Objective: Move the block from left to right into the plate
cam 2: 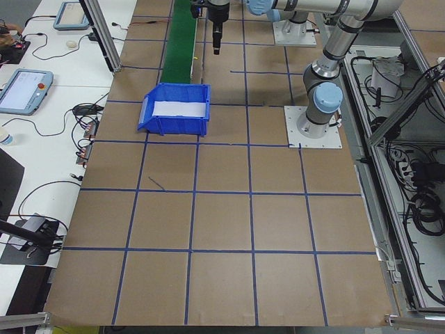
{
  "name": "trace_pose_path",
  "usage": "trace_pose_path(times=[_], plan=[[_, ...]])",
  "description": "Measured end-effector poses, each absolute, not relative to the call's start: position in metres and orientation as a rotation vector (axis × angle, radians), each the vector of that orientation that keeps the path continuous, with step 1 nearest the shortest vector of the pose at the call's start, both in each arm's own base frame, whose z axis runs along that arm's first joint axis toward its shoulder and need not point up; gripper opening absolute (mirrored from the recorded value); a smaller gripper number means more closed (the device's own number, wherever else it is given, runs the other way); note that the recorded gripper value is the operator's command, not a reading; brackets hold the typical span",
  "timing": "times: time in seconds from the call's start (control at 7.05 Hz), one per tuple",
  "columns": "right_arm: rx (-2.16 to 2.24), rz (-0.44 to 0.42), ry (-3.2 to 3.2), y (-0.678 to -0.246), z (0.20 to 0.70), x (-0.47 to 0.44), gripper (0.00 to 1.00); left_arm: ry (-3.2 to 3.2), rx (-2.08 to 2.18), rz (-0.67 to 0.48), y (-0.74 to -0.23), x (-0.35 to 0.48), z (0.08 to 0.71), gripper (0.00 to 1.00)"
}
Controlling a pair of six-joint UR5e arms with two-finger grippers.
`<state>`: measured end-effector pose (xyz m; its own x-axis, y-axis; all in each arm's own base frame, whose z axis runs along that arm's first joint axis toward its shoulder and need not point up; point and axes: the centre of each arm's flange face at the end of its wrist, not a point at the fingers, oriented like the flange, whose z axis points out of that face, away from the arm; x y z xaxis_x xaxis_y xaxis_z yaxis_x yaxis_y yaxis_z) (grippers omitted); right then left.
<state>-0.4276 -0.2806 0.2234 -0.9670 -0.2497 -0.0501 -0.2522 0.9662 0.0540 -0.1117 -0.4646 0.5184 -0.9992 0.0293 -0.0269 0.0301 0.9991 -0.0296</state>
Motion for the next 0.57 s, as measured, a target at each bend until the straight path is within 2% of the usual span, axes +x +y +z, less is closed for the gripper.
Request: trace_pose_path(times=[0.28, 0.57], plan=[[-0.349, 0.058, 3.063, -0.253, 0.211, -0.439, 1.00, 3.116, 0.046, -0.047, -0.465, -0.112, 0.518, 1.00], [-0.325, 0.062, 3.068, -0.247, 0.211, -0.443, 1.00, 3.116, 0.046, -0.047, -0.465, -0.112, 0.518, 1.00]])
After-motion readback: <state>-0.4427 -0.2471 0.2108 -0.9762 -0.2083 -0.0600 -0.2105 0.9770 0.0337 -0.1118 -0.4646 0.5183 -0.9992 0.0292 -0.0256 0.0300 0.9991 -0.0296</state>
